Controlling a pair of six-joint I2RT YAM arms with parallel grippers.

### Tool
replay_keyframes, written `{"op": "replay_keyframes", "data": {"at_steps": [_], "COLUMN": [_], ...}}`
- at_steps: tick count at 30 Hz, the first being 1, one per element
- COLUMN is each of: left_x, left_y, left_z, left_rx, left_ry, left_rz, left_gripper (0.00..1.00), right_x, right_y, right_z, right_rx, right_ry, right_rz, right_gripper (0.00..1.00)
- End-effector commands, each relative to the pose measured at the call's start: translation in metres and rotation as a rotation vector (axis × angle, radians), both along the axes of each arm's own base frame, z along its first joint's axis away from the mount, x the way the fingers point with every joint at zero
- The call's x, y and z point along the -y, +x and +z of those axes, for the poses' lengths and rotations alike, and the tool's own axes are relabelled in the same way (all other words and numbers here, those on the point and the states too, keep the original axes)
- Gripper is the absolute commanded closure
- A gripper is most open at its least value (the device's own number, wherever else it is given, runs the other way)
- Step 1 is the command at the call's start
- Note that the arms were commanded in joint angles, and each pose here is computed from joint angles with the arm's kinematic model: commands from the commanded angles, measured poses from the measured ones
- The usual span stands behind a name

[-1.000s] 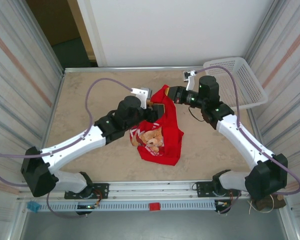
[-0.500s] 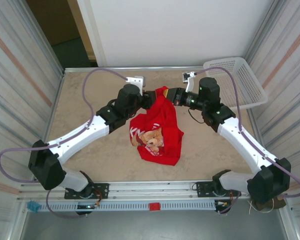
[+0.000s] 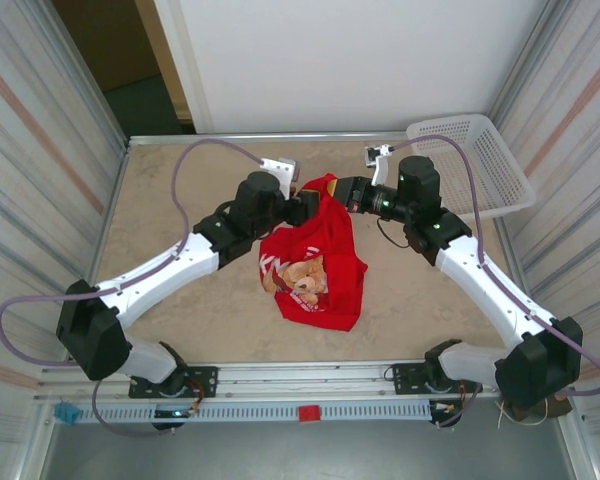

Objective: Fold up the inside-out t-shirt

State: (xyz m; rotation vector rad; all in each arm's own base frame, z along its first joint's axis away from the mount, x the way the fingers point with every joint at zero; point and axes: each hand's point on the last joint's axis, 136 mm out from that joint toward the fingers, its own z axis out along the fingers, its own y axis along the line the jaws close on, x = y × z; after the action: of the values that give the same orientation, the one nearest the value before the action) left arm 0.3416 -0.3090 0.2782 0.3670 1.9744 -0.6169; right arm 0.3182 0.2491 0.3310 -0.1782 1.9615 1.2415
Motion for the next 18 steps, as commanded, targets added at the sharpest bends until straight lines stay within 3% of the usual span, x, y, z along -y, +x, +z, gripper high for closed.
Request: {"op": "replay_keyframes", "data": {"at_steps": [1, 6, 7, 9, 10, 14, 18], "left_x": [0.008, 0.010, 0.009, 0.009, 0.008, 0.007, 0.005], "left_y": [-0.006, 0.018, 0.024, 0.030, 0.032, 0.017, -0.015], "left_z": [-0.002, -0.011, -0.012, -0.010, -0.007, 0.018, 0.059], "left_rx": [0.020, 0.002, -0.005, -0.020, -0.023, -0.022, -0.016], "left_ry": [0.016, 0.052, 0.053, 0.039, 0.031, -0.057, -0.256], "left_rz": [-0.054, -0.009, 0.000, -0.018, -0.027, -0.157, -0.345], "left_gripper": [0.41, 0.44, 0.54, 0.88, 1.00, 1.00, 1.00], "right_x": [-0.002, 0.000, 0.002, 0.006, 0.009, 0.025, 0.033], "right_y": [-0.006, -0.008, -0.009, -0.008, -0.006, 0.010, 0.037], "right_z": [0.009, 0.010, 0.009, 0.007, 0.005, -0.014, -0.049], "right_rx": [0.024, 0.026, 0.027, 0.024, 0.020, -0.016, -0.083], "right_ry": [0.006, 0.000, -0.002, -0.005, -0.006, -0.026, -0.054], "right_rz": [0.022, 0.017, 0.012, -0.004, -0.015, -0.080, -0.133], "right_gripper": [1.00, 1.00, 1.00, 1.00, 1.00, 1.00, 1.00]}}
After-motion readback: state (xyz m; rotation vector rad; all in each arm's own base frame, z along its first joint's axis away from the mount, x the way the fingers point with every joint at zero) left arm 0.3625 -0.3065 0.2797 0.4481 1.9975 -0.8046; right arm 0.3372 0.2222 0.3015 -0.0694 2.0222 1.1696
